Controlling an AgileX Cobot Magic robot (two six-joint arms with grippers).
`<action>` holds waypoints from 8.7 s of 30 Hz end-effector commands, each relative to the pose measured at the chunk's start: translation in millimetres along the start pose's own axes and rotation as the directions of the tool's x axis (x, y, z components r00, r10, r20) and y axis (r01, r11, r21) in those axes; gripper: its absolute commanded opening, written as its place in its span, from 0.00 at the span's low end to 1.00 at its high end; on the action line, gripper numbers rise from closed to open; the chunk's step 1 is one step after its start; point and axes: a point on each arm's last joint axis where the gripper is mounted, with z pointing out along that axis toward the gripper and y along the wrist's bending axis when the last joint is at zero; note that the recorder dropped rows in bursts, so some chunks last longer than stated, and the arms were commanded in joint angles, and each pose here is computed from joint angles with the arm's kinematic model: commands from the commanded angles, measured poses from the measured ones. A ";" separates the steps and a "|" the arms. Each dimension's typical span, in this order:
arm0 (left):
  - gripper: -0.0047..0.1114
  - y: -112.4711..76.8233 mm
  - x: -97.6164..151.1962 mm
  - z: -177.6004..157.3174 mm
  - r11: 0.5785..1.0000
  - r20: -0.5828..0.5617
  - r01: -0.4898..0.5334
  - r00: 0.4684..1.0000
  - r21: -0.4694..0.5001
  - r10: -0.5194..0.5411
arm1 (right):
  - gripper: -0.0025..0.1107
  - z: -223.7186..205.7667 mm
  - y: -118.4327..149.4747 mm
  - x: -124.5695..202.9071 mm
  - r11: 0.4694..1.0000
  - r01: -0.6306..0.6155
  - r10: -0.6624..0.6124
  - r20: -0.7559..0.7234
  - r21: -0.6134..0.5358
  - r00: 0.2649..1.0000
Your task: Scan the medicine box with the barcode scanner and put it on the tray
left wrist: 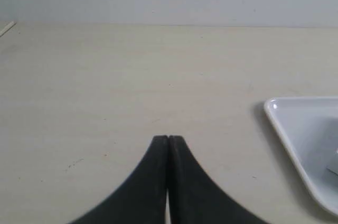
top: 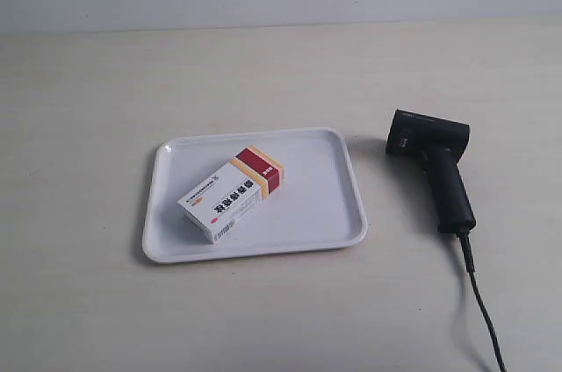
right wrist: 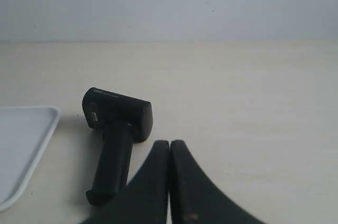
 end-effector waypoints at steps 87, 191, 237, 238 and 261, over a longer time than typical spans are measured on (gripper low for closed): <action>0.93 -214.5 -19.2 247.1 0.712 -0.302 -0.316 0.744 0.628 0.597 | 0.02 -1.3 0.1 -14.5 0.999 -0.033 0.034 0.173 -0.008 0.984; 0.04 -191.0 -39.0 263.8 0.885 -0.462 -0.041 0.841 0.464 0.281 | 0.67 250.4 56.6 -1.4 0.994 -0.110 0.070 -0.633 -0.025 0.771; 0.04 -181.1 -43.1 270.7 0.910 -0.475 -0.027 0.846 0.414 0.241 | 0.02 247.7 57.2 1.6 0.996 -0.053 -0.006 -0.683 -0.066 0.730; 0.04 -177.5 -45.5 273.6 0.920 -0.477 -0.026 0.849 0.391 0.226 | 0.02 244.6 59.9 -1.2 0.996 -0.044 -0.024 -0.684 -0.082 0.729; 0.04 -171.7 -40.9 281.2 0.925 -0.487 -0.034 0.843 0.378 0.230 | 0.02 219.5 128.2 1.2 0.935 0.054 -0.281 -0.637 -0.351 0.718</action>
